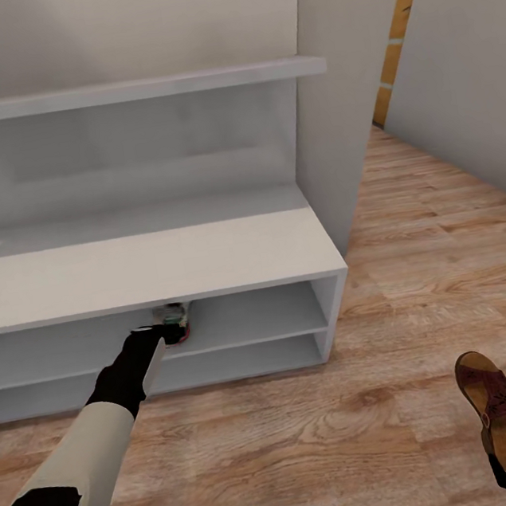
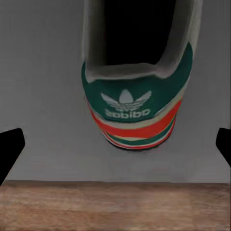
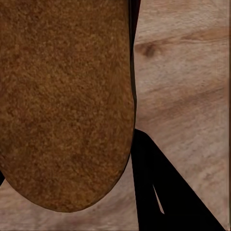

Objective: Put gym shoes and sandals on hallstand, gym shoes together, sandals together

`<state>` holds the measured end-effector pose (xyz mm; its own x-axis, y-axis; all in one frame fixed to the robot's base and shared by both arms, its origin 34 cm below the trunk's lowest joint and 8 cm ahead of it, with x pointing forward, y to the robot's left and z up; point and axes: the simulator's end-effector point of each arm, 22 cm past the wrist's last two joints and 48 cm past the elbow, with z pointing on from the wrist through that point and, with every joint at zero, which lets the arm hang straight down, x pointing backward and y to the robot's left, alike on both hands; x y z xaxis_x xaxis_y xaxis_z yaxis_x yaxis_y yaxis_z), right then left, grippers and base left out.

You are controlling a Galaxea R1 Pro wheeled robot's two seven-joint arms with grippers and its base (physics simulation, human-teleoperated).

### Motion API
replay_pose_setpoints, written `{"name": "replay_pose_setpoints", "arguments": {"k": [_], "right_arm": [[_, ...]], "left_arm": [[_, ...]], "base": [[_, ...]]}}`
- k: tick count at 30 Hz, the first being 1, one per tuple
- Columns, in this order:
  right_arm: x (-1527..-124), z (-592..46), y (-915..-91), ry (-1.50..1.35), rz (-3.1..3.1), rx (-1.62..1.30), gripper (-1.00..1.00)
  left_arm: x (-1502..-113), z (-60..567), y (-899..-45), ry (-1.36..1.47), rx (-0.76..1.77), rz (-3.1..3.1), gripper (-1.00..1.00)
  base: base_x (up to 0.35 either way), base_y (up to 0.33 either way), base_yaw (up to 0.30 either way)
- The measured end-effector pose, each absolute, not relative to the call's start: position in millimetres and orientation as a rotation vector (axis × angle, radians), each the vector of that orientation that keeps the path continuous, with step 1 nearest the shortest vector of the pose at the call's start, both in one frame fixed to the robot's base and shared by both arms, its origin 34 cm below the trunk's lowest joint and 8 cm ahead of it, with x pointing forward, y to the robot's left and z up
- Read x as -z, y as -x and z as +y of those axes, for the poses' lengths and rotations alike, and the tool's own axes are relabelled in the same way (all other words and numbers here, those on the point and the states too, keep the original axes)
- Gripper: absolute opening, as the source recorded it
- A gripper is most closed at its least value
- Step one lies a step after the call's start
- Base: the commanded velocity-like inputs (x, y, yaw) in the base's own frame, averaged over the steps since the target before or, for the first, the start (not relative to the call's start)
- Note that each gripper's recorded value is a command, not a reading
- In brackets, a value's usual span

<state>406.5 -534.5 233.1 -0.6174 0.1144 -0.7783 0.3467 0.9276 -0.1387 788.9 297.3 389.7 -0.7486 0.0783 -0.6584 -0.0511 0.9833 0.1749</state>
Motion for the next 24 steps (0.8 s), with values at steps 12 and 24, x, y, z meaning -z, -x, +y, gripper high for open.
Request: {"name": "replay_pose_setpoints", "arguments": {"k": [12, 24], "right_arm": [[-233.0, -534.4, -406.6, -0.325, 2.23, 0.349, -1.0], [-232.1, -534.0, -405.3, -0.326, 2.233, 0.348, -1.0]], "left_arm": [[-388.8, 297.9, -788.2, -0.019, -0.237, 2.407, 1.0], [-384.0, 306.7, -782.4, -0.012, -0.235, 2.408, 1.0]], "base": [[-0.307, 0.139, 0.0], [-0.279, 0.215, 0.0]]}}
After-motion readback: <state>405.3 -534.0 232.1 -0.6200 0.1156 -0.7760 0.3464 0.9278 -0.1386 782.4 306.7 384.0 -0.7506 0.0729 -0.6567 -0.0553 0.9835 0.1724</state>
